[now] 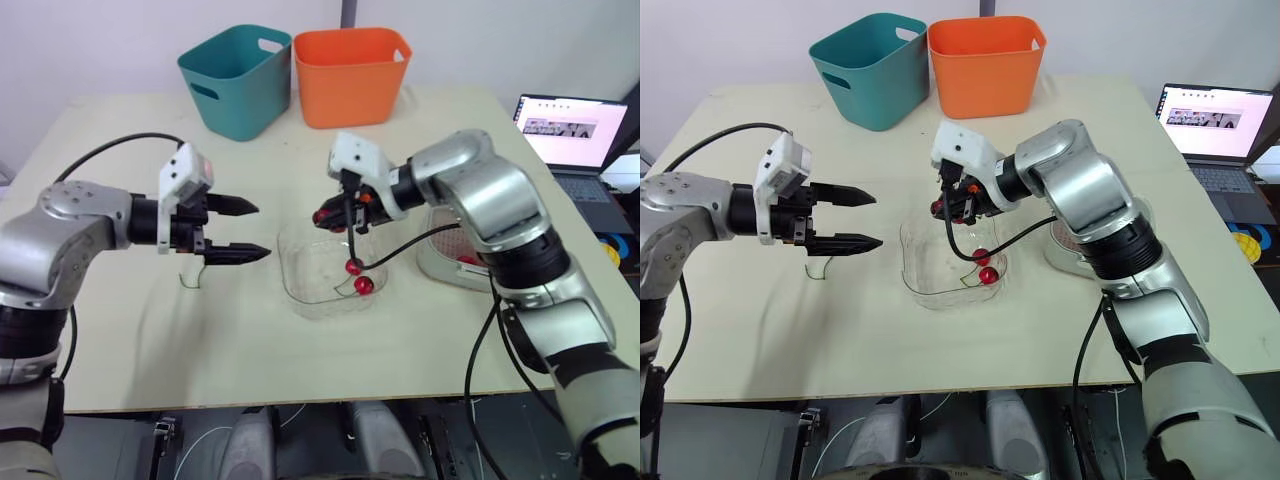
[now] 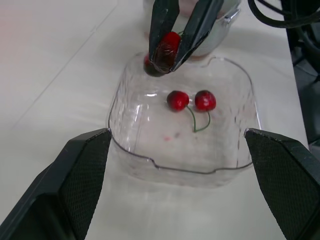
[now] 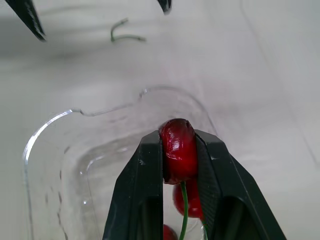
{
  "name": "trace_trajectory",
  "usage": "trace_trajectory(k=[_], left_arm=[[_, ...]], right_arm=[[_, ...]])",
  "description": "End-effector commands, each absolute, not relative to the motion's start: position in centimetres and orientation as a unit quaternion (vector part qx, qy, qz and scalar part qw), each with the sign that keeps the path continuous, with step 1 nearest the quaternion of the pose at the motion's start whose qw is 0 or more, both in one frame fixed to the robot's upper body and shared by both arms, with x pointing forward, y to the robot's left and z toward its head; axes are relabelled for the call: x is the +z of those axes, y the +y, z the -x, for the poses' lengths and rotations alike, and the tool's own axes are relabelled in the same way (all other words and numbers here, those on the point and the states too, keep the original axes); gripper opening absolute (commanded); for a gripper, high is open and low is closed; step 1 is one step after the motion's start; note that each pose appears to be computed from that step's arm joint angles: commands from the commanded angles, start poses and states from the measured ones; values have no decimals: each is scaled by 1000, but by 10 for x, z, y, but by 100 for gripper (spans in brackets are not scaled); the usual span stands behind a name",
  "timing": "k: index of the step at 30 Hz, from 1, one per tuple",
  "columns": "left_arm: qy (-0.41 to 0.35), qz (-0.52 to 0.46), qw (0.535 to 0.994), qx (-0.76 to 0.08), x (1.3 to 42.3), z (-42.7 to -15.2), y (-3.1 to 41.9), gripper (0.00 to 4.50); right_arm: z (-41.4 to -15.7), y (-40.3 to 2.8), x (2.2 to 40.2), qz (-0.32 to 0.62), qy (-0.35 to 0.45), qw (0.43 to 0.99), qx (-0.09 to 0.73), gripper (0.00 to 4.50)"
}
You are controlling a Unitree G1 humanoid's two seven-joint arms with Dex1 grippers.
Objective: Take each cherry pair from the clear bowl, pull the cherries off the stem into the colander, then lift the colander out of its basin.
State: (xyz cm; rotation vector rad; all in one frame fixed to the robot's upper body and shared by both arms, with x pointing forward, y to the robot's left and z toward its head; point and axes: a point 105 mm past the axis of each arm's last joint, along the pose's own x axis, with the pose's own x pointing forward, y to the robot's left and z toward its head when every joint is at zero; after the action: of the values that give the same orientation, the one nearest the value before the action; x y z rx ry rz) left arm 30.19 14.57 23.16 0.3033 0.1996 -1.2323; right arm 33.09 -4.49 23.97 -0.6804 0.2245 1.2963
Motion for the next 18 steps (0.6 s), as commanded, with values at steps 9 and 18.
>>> trace_trajectory(k=[9,18], left_arm=[[19,-117,825,-552,291,-322,165,450],[35,-118,805,-580,279,-324,153,450]], right_arm=[[-289,-52,282,571,-198,581,545,58],[-287,-51,240,585,-160,554,570,58]])
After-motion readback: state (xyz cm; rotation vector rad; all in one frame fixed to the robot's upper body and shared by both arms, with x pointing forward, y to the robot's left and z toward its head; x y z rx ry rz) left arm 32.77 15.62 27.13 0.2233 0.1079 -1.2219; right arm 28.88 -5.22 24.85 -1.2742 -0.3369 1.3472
